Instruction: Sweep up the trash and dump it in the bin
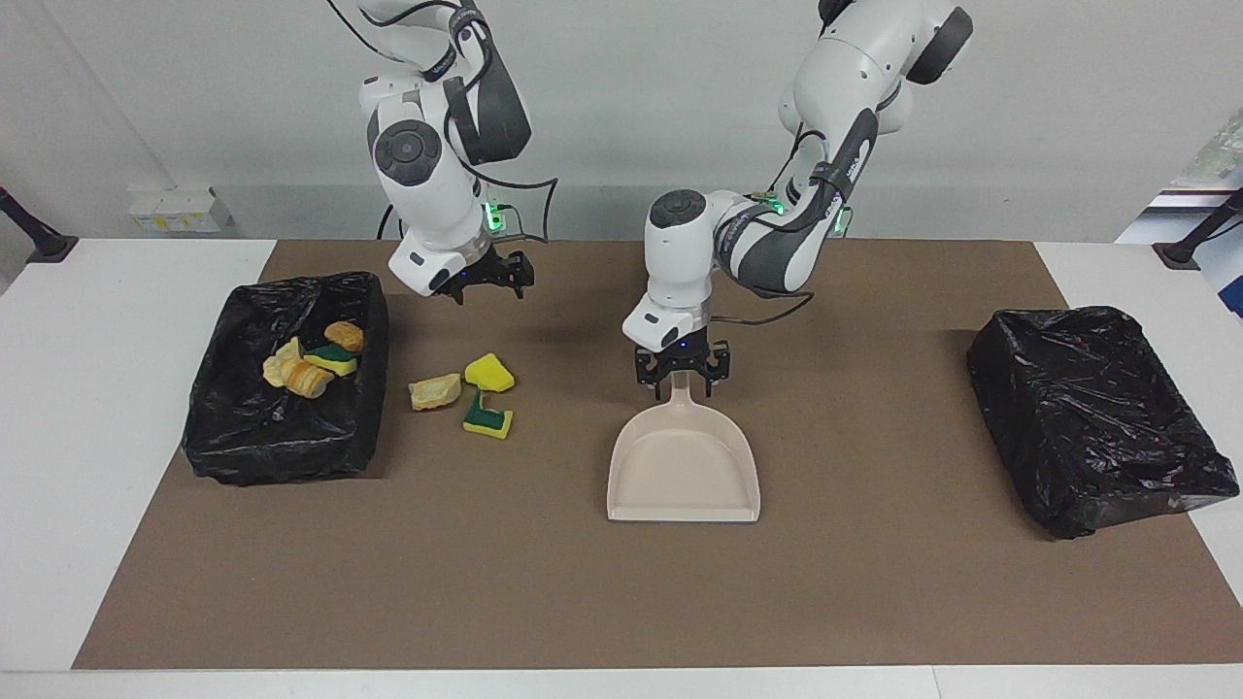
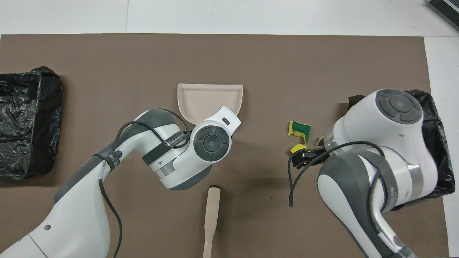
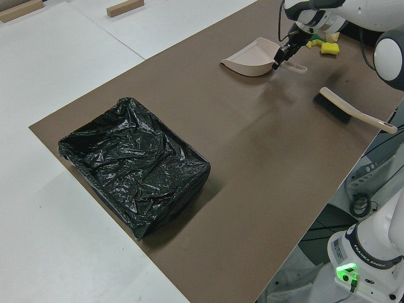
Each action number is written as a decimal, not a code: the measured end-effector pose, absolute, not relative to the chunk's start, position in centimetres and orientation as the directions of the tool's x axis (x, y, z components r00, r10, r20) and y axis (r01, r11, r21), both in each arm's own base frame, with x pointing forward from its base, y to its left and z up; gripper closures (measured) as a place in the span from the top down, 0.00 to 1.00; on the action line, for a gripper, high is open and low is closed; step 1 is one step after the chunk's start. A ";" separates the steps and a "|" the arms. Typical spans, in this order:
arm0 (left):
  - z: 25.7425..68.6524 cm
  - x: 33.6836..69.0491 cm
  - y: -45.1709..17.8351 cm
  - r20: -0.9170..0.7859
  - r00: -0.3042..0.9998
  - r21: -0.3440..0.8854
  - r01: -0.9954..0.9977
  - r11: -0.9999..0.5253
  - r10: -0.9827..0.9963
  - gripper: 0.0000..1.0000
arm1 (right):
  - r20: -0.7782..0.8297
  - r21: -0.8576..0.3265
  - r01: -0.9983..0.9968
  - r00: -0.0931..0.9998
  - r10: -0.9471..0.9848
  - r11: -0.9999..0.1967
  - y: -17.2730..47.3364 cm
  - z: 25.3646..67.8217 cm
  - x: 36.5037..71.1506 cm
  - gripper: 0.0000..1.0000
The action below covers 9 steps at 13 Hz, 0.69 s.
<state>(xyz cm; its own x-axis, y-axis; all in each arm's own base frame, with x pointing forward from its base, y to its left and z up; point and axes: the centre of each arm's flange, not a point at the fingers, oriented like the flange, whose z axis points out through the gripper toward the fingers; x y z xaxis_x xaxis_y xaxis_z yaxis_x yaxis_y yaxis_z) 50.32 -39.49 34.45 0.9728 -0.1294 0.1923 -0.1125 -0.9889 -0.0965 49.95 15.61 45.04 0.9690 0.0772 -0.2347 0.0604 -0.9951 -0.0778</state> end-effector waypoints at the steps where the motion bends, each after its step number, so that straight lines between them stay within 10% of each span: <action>1: 34.6 50.5 -39.4 0.192 0.969 -0.101 -0.137 -0.985 -0.154 0.37 | -0.233 -0.078 0.058 0.969 0.075 -0.995 15.7 45.1 49.9 1.00; 9: 38.1 51.8 -34.1 -0.056 0.721 -0.299 -0.672 -0.677 -0.691 0.32 | -0.211 -0.074 0.056 0.975 0.071 -0.996 18.6 46.2 49.5 1.00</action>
<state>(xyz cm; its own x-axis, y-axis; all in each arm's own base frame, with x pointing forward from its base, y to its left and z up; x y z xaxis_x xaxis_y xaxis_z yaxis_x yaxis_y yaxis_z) 51.79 -34.14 38.11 0.7211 -0.6906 -0.0559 -0.6720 -0.6774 -0.2992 49.51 18.57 46.21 0.9750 0.0708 -0.2108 0.0563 -0.9957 -0.0737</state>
